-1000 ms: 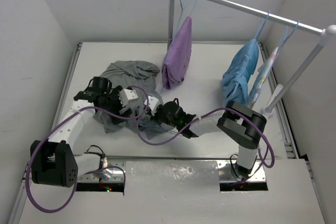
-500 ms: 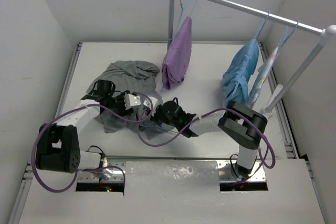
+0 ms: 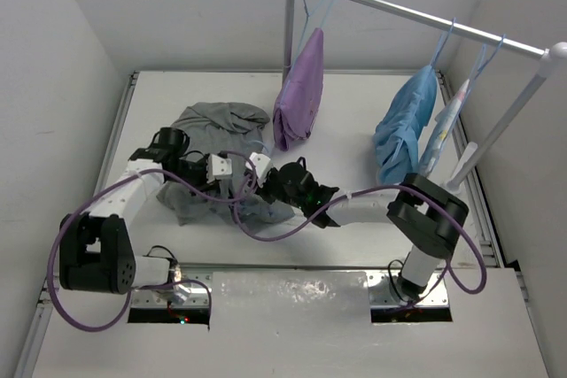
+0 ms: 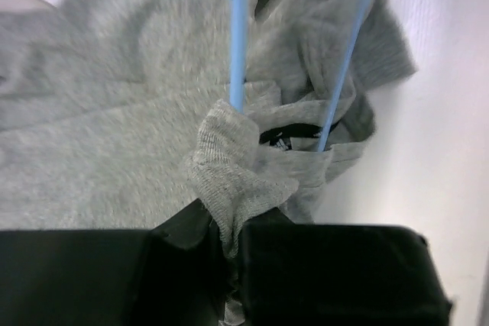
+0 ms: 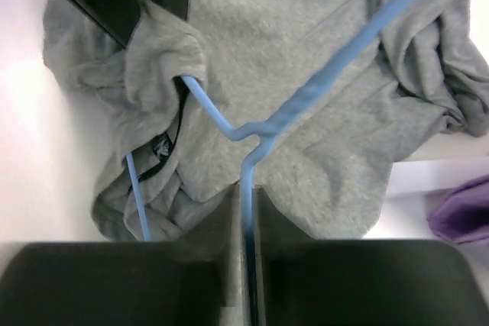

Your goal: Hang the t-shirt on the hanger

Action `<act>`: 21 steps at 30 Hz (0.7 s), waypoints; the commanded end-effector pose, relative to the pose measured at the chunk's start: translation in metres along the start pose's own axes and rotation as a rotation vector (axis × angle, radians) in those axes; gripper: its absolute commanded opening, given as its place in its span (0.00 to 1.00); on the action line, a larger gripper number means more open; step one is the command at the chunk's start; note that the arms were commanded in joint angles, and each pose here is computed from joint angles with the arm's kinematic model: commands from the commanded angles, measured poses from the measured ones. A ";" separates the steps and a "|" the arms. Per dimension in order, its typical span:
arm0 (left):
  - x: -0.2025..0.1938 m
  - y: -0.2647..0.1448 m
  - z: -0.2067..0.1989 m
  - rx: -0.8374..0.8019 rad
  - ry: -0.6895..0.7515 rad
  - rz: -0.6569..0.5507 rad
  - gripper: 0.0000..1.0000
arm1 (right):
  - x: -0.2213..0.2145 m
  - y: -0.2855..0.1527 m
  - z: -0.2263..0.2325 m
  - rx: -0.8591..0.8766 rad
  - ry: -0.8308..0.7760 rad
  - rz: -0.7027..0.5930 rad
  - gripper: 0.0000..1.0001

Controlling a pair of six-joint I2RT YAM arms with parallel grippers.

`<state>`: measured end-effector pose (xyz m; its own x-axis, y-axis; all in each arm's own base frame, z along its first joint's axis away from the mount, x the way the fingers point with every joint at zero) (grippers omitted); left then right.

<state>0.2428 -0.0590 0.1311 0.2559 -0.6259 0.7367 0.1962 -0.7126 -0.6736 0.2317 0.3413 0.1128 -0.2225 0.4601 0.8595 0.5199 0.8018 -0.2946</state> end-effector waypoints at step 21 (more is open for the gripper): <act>0.080 -0.081 -0.010 0.185 -0.221 -0.114 0.00 | 0.053 -0.174 -0.064 -0.458 0.266 0.105 0.99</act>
<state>0.2337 -0.0572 0.2247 0.4054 -0.5036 0.7630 0.3099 -0.7095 -0.6329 0.1861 0.2288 0.2455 -0.0388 0.3363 0.9410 0.7794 0.5994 -0.1821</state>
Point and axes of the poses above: each gripper's point midway between its finger pads, its own y axis out along the fingers, its own z axis along the line the jaws close on, x = y × z, the point moved 7 cm from there along -y, back along the fingers, and after that the axes turned 15 degrees about -y, right-handed, at the moved point
